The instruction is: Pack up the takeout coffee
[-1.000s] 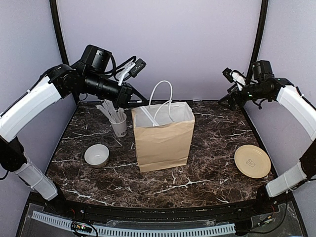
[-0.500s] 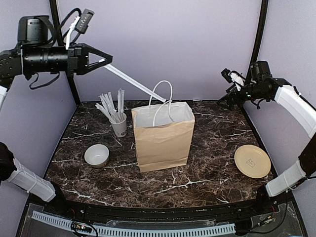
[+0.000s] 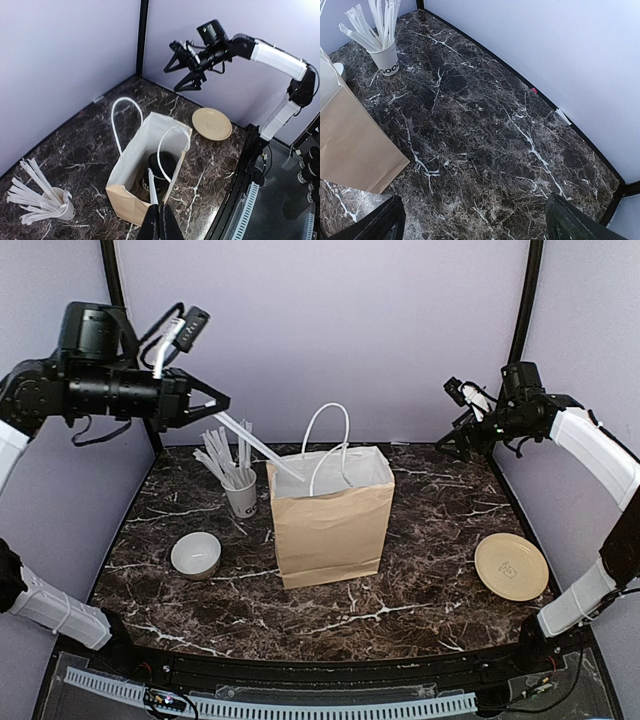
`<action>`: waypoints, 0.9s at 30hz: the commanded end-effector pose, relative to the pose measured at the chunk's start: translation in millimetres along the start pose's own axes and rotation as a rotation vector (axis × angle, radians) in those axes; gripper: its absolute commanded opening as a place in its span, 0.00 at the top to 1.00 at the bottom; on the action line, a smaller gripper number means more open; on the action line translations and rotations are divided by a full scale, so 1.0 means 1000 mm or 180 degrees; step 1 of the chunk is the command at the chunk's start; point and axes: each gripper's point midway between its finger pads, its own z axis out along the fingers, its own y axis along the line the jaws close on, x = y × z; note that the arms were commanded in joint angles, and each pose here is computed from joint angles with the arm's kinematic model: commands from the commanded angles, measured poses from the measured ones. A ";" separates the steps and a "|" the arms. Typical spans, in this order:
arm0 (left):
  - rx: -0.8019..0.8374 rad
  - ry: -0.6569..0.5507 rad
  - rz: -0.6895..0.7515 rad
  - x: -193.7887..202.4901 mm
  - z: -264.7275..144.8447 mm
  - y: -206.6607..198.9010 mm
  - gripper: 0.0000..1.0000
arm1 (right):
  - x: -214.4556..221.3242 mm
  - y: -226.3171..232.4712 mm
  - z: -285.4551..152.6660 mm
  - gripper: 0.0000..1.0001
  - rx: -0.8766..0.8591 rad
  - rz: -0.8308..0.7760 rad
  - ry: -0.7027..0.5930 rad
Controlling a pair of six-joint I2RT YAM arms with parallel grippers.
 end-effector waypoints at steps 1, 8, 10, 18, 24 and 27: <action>0.0139 0.0411 -0.0151 0.032 0.060 0.007 1.00 | -0.008 0.003 -0.007 0.01 0.0006 -0.0048 -0.0093; 0.0127 0.0796 -0.0242 0.063 0.117 0.022 0.90 | 0.000 0.005 -0.009 0.01 0.0058 -0.0083 -0.0056; 0.0167 0.0872 -0.0251 0.069 0.129 0.023 0.68 | -0.001 0.004 -0.011 0.01 0.0077 -0.0093 -0.0056; 0.0093 0.0359 0.0023 0.029 0.131 0.027 0.31 | -0.009 0.001 -0.015 0.01 0.0116 -0.0071 -0.0103; -0.1117 0.0042 0.0317 0.015 0.095 0.091 0.14 | -0.027 -0.028 -0.030 0.01 0.0519 0.0331 -0.0323; -0.1676 0.0069 0.0293 0.027 0.077 0.133 0.07 | -0.047 -0.041 -0.044 0.01 0.0630 0.0570 -0.0514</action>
